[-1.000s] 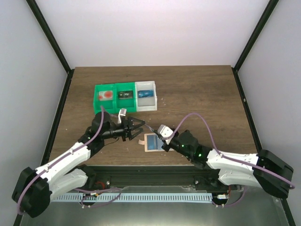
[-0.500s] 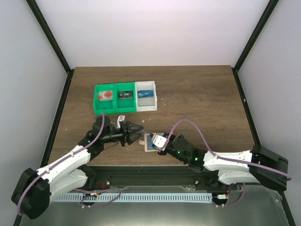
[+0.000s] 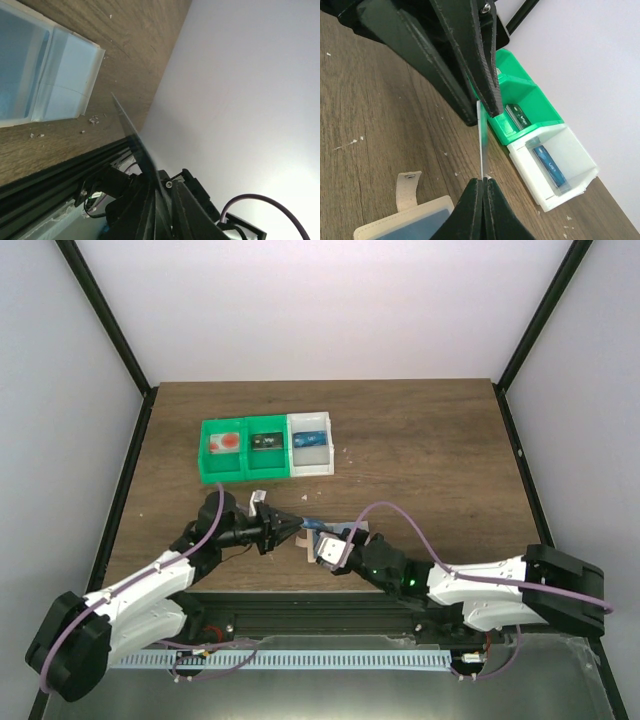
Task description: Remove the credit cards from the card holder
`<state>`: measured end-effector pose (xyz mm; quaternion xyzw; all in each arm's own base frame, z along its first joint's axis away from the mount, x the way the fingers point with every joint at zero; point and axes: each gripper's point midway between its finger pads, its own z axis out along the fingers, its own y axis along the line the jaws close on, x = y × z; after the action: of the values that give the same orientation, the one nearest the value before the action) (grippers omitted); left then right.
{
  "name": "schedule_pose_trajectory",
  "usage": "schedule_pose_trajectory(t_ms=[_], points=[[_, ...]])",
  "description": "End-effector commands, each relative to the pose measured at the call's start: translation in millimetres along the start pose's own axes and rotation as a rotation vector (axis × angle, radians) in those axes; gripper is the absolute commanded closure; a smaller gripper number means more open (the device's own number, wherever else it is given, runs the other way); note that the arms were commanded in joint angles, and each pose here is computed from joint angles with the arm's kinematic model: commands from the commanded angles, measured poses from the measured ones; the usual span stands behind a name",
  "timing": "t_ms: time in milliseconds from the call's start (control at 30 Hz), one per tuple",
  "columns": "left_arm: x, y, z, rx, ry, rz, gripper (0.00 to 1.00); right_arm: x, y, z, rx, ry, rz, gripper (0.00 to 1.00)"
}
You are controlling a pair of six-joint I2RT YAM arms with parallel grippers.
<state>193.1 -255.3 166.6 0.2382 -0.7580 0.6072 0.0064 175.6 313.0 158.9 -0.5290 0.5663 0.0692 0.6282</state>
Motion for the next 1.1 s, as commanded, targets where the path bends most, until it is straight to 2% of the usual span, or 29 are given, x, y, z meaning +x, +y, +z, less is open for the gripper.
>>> schedule_pose_trajectory(t_ms=[0, 67, 167, 300, 400, 500, 600, 667, 867, 1067], points=[[1, -2, 1, 0.019, 0.014, 0.001, 0.92, -19, -6, 2, 0.038, -0.048, -0.012, 0.99], [1, -4, 1, 0.031, 0.014, 0.009, 1.00, -17, -3, 2, 0.033, -0.042, -0.020, 1.00], [1, -8, 0, 0.055, 0.009, 0.050, 1.00, -17, 3, 1, 0.007, -0.037, -0.011, 0.97], [3, -19, 0, 0.084, 0.018, 0.196, 1.00, -18, 2, -7, -0.010, -0.030, 0.119, 0.78], [3, -26, 2, 0.066, 0.025, 0.368, 1.00, -20, -2, -22, -0.034, -0.036, 0.287, 0.61], [1, -31, 2, 0.055, 0.028, 0.484, 1.00, -24, 1, -41, -0.105, -0.062, 0.455, 0.39], [-4, -38, 2, 0.025, 0.018, 0.590, 1.00, -22, -6, -57, -0.111, -0.056, 0.590, 0.24], [-11, -44, 2, -0.019, -0.002, 0.666, 1.00, -20, -11, -65, -0.103, -0.051, 0.658, 0.03], [-44, -57, 5, -0.187, -0.055, 0.808, 1.00, -9, -36, -86, -0.003, -0.037, 0.886, 0.00], [-109, -73, 4, -0.284, -0.141, 0.823, 1.00, -11, -57, -105, 0.048, -0.076, 1.007, 0.00]])
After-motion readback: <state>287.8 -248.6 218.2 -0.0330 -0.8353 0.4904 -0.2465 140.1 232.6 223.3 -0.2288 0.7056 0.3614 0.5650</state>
